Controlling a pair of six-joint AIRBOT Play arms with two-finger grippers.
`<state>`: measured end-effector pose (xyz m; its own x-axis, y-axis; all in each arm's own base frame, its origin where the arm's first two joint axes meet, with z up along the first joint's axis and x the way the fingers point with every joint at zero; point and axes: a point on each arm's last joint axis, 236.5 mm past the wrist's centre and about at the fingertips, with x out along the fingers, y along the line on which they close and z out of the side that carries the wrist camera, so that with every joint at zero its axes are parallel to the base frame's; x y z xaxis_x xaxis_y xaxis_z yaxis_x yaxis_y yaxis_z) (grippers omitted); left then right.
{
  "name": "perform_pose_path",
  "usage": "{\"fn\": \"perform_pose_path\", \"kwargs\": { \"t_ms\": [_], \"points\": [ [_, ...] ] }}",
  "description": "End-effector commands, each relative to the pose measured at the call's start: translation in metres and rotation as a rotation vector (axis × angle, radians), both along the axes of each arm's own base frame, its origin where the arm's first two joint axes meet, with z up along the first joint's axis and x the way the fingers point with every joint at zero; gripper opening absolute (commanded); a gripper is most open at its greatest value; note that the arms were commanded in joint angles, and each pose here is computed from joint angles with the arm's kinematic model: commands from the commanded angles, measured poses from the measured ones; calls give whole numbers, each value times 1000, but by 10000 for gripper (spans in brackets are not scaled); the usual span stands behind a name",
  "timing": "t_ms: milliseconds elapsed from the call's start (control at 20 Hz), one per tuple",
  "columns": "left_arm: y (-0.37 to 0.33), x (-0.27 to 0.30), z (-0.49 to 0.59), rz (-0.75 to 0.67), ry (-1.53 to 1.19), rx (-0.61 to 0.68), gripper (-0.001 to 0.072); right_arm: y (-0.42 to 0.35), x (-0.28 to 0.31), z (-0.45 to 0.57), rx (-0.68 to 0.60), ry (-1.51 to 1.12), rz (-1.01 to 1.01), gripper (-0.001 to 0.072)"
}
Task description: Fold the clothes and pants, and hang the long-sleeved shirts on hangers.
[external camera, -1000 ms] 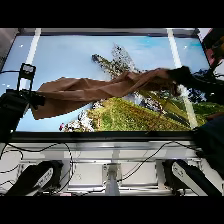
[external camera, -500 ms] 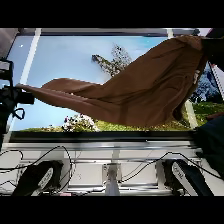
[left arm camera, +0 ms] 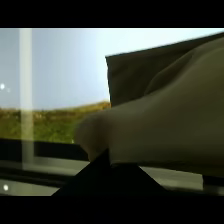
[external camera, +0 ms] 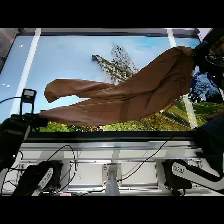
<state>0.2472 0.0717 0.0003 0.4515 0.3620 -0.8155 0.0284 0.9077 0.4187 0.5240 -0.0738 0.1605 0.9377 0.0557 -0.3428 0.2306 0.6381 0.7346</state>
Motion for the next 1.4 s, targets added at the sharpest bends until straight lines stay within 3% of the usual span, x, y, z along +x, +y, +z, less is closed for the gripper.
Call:
{"fn": "perform_pose_path", "kwargs": {
  "t_ms": [0, 150, 350, 550, 600, 650, 700, 750, 850, 900, 1000, 1100, 1200, 1350],
  "points": [
    [9, -43, -33, 56, 173, 21, 16, -32, 27, -41, 40, 18, -123, 30],
    [11, -65, -39, 100, 257, 15, 16, -47, 43, -47, 77, -7, -188, 31],
    [-29, -70, -54, 104, 283, -174, 15, -44, 67, -55, 99, -12, -190, 31],
    [-31, -73, -59, 104, 292, -184, 15, -42, 90, -63, 72, -22, -184, 32],
    [-31, -73, -59, 104, 293, -184, 16, -42, 91, -65, 45, -15, -174, 67],
    [-31, -73, -59, 104, 293, -184, 16, -43, 89, -66, 2, -7, -160, 299],
    [-31, -73, -59, 104, 293, -184, 16, -45, 87, -66, -48, 7, -140, 600],
    [-31, -73, -59, 104, 293, -184, 16, -49, 82, -65, -112, 29, -109, 687],
    [-31, -73, -59, 104, 292, -184, 16, -68, 64, -59, -213, 85, -69, 686],
    [-31, -73, -59, 104, 291, -183, 16, -82, 49, -58, -230, 128, -58, 648],
    [-28, -69, -58, 98, 277, -169, 16, -110, 4, -75, -183, 283, -21, 394],
    [-24, -65, -56, 90, 260, -151, 16, -130, -50, -105, -74, 467, 26, 399],
    [-22, -59, -54, 80, 237, -138, 16, -140, -98, -132, 27, 607, 59, 505],
    [-26, -44, -51, 56, 177, -151, 16, -139, -143, -168, 90, 734, 100, 557]
  ]
}}
